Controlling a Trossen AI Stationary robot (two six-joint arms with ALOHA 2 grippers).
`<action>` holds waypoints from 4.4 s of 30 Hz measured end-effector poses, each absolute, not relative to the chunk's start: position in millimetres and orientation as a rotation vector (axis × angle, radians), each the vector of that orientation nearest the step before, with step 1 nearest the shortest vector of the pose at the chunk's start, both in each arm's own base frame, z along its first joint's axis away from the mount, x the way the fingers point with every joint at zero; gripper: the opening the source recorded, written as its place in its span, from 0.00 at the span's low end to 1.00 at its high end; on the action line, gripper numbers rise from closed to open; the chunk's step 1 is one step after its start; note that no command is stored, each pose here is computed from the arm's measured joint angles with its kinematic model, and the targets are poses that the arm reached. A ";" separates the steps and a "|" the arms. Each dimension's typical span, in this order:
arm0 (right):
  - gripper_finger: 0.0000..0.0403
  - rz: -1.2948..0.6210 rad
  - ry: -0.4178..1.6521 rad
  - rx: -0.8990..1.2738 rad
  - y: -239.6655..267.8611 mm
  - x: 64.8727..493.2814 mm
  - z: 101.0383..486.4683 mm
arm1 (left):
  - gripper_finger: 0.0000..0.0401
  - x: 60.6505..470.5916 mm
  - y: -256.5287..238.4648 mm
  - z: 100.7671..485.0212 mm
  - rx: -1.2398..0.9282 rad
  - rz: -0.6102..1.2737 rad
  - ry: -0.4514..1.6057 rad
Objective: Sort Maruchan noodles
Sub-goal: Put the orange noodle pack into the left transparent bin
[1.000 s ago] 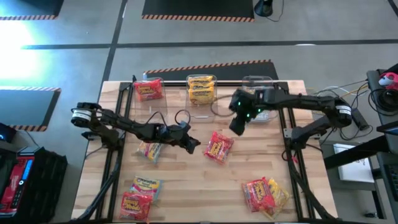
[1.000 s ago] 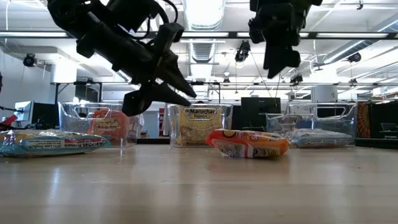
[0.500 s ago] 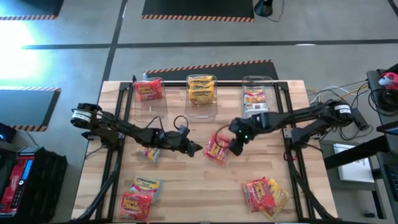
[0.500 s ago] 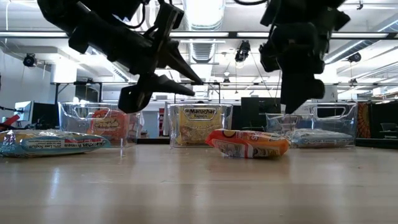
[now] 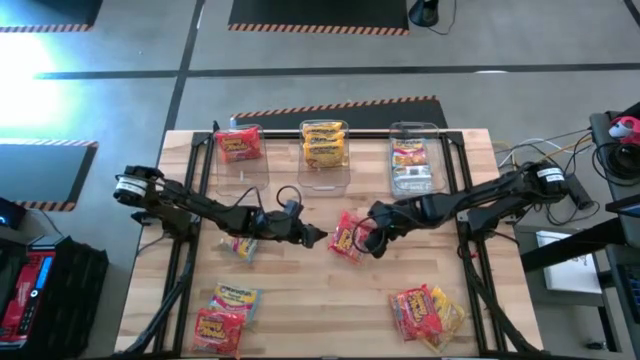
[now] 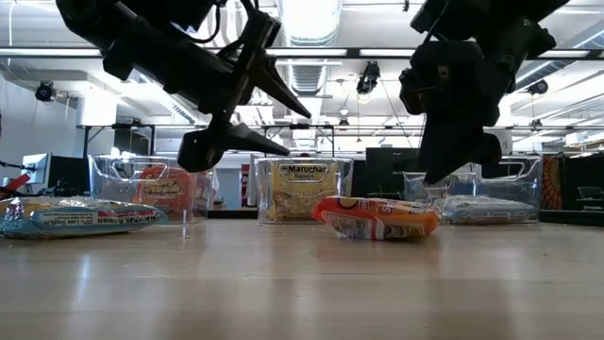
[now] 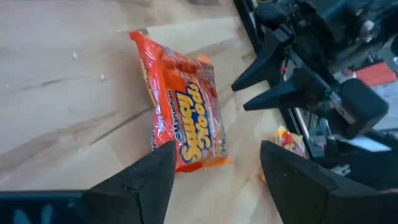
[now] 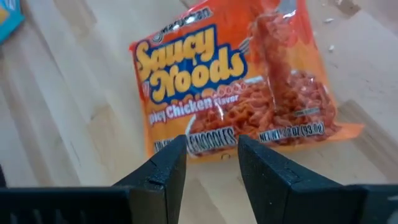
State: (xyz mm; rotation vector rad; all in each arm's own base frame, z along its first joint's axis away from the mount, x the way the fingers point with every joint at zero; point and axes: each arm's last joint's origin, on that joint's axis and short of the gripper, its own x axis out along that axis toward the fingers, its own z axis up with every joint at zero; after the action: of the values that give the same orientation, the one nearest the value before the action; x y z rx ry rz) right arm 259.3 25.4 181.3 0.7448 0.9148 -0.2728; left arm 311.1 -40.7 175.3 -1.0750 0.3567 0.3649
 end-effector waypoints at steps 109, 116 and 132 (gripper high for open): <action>0.33 -0.273 0.855 0.819 37.4 253.3 132.4 | 0.32 390.8 -37.9 112.9 -1.095 0.330 0.400; 0.33 -0.227 0.782 0.814 35.9 243.7 160.3 | 0.32 388.3 -36.5 132.7 -1.062 0.306 0.381; 0.33 -0.037 0.599 0.643 41.0 228.9 204.7 | 0.31 354.0 -12.1 202.7 -0.914 0.487 0.368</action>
State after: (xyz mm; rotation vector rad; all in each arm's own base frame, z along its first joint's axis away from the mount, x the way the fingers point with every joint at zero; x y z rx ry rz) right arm 228.9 41.0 204.7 0.6431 0.5990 -0.0374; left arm 354.0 -12.1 202.7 -0.9144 0.3680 0.4875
